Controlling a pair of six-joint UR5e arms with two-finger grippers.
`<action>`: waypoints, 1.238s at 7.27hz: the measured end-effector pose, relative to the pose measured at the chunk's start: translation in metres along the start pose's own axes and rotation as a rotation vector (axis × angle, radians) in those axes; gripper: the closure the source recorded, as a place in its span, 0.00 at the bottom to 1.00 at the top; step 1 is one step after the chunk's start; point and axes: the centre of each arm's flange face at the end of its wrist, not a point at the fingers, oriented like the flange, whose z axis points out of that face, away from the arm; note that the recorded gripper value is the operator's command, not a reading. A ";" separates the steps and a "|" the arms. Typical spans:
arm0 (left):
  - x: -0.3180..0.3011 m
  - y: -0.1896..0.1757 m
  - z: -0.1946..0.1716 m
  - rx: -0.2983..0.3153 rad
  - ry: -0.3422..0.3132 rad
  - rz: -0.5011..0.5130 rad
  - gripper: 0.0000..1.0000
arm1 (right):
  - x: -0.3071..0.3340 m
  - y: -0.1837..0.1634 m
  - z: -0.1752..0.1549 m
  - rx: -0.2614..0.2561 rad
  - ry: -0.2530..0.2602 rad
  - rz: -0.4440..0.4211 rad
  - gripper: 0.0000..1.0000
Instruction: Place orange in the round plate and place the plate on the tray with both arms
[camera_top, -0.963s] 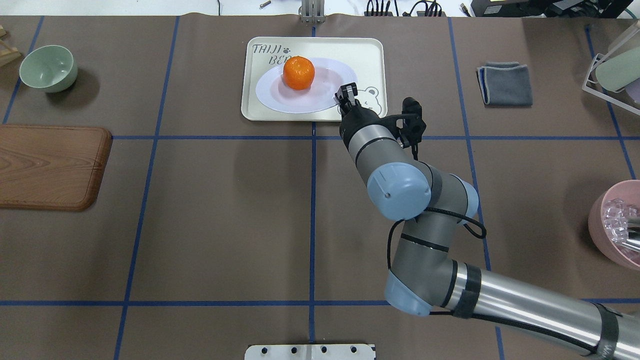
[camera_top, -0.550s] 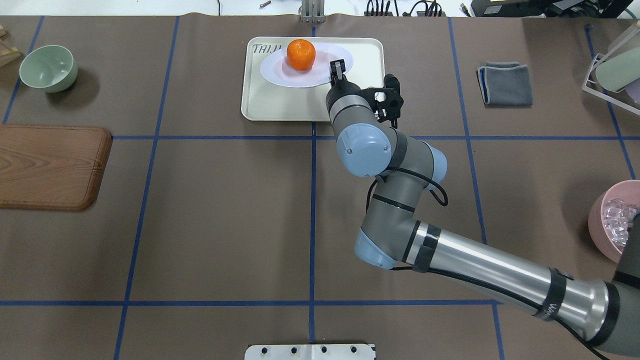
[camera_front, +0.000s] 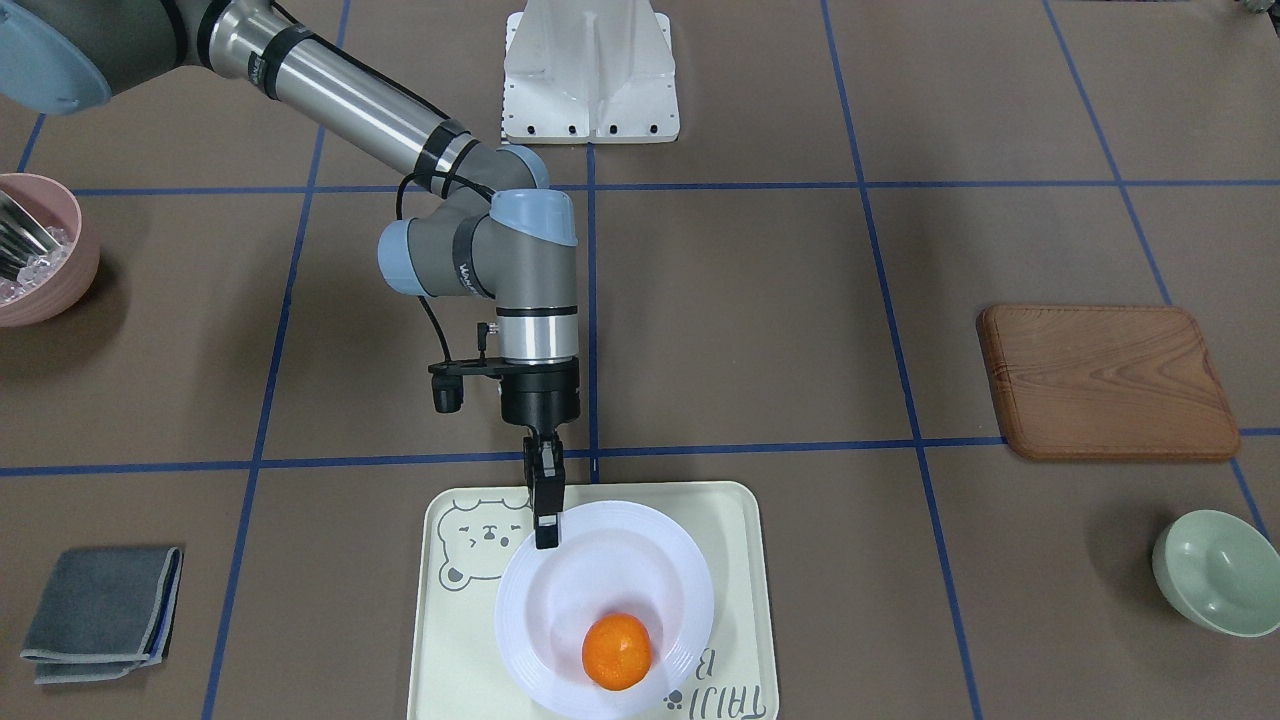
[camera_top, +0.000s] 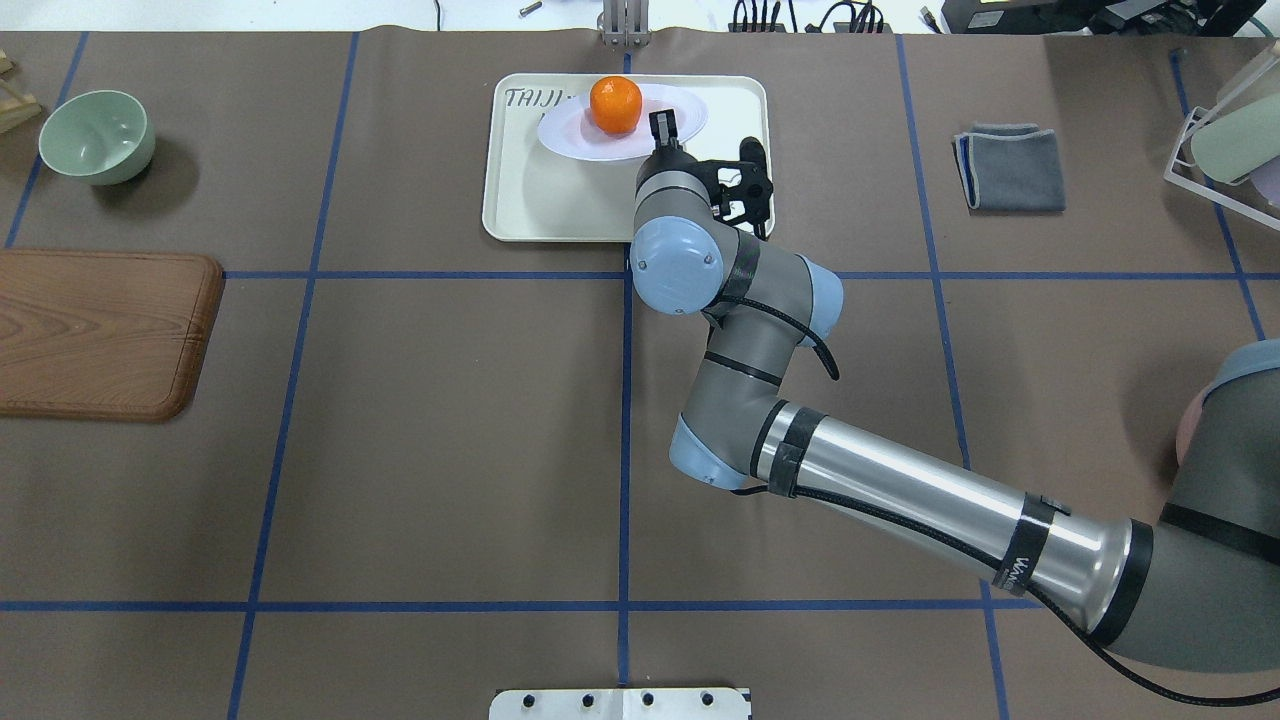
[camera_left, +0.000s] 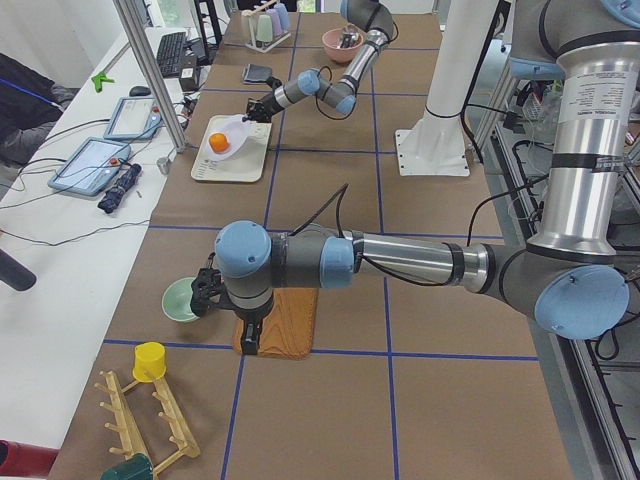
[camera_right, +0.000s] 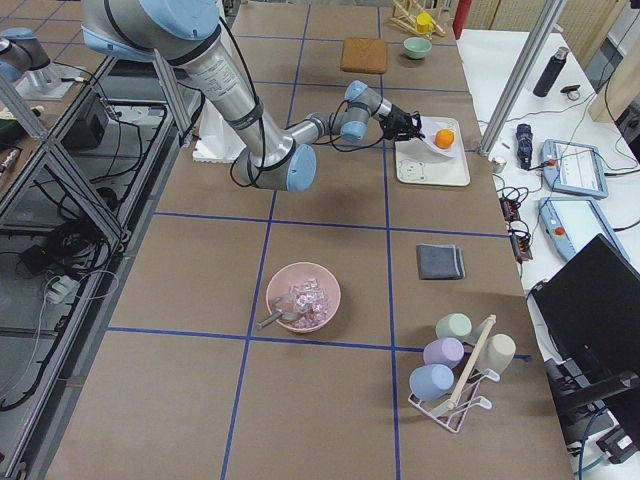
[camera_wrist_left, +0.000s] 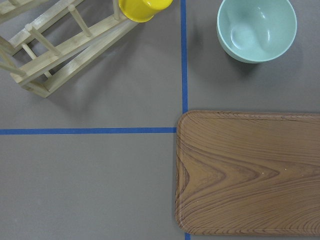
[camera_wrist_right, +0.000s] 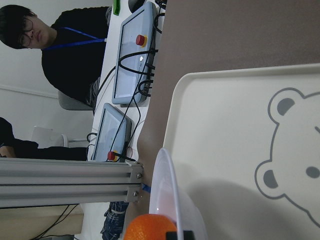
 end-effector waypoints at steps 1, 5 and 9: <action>0.001 0.000 0.001 -0.002 0.001 0.003 0.01 | 0.002 -0.001 0.001 0.002 0.004 -0.008 0.00; 0.007 -0.002 0.002 -0.003 0.000 0.013 0.01 | 0.044 -0.057 -0.041 -0.078 0.024 -0.280 0.00; 0.006 -0.001 0.003 -0.006 0.000 0.017 0.01 | 0.025 -0.162 -0.026 -0.284 0.198 -0.710 0.00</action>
